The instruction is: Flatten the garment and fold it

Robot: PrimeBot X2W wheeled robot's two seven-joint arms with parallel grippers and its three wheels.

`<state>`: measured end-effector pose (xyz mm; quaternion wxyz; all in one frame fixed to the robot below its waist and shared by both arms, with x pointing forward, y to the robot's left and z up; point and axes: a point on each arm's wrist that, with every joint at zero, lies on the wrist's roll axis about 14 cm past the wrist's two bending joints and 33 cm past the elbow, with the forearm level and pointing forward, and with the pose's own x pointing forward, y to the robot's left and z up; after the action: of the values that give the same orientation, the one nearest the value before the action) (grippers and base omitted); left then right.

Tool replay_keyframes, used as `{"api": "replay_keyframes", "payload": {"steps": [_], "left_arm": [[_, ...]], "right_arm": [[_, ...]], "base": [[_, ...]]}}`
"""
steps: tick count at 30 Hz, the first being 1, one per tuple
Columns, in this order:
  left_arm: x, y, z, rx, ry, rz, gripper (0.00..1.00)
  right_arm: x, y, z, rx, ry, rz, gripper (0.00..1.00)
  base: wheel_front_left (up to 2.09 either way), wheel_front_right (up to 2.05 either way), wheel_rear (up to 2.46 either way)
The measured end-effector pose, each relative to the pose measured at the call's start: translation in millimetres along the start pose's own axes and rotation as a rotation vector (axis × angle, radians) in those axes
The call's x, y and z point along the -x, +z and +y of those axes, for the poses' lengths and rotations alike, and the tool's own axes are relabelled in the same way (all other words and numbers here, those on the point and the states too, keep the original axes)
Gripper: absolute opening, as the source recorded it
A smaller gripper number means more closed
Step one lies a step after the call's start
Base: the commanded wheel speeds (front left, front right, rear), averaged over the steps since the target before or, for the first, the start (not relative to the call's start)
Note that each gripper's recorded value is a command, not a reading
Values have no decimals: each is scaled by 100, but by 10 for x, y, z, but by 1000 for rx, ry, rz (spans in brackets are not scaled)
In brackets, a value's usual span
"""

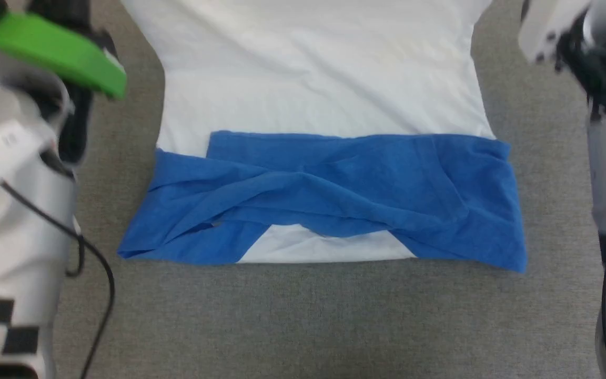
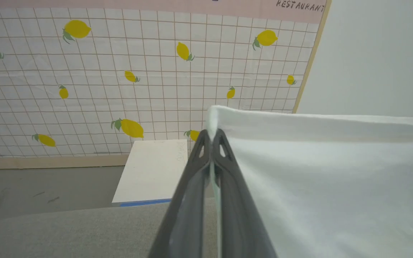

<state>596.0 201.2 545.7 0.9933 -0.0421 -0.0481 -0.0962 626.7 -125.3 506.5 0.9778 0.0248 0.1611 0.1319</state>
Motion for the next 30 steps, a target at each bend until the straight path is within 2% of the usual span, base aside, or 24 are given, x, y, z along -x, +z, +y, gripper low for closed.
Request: {"api": "replay_keyframes", "payload": {"steps": [7,14,22,27,28,29,30], "left_arm": [[830,-117,-196,90,15,61,0],[1603,-374,-361,186,72,195,0],[2159,-724,-461,250,136,335,0],[2297,-916,-528,302,158,408,0],[2318,-962,-548,320,164,427,37],[2335,-995,-552,327,171,439,94],[2348,-1023,-550,331,178,453,100]], "right_arm": [[779,-452,41,-134,14,48,0],[1449,-945,155,-270,-5,132,0],[1831,-1259,248,-316,-29,188,0],[1974,-1519,262,-326,-51,251,0],[1990,-1560,268,-325,-54,260,33],[2000,-1588,269,-330,-57,264,88],[2005,-1599,275,-331,-57,266,100]], "base": [[0,0,0],[0,0,0],[0,0,0],[0,0,0],[0,0,0],[0,0,0],[0,0,0]]}}
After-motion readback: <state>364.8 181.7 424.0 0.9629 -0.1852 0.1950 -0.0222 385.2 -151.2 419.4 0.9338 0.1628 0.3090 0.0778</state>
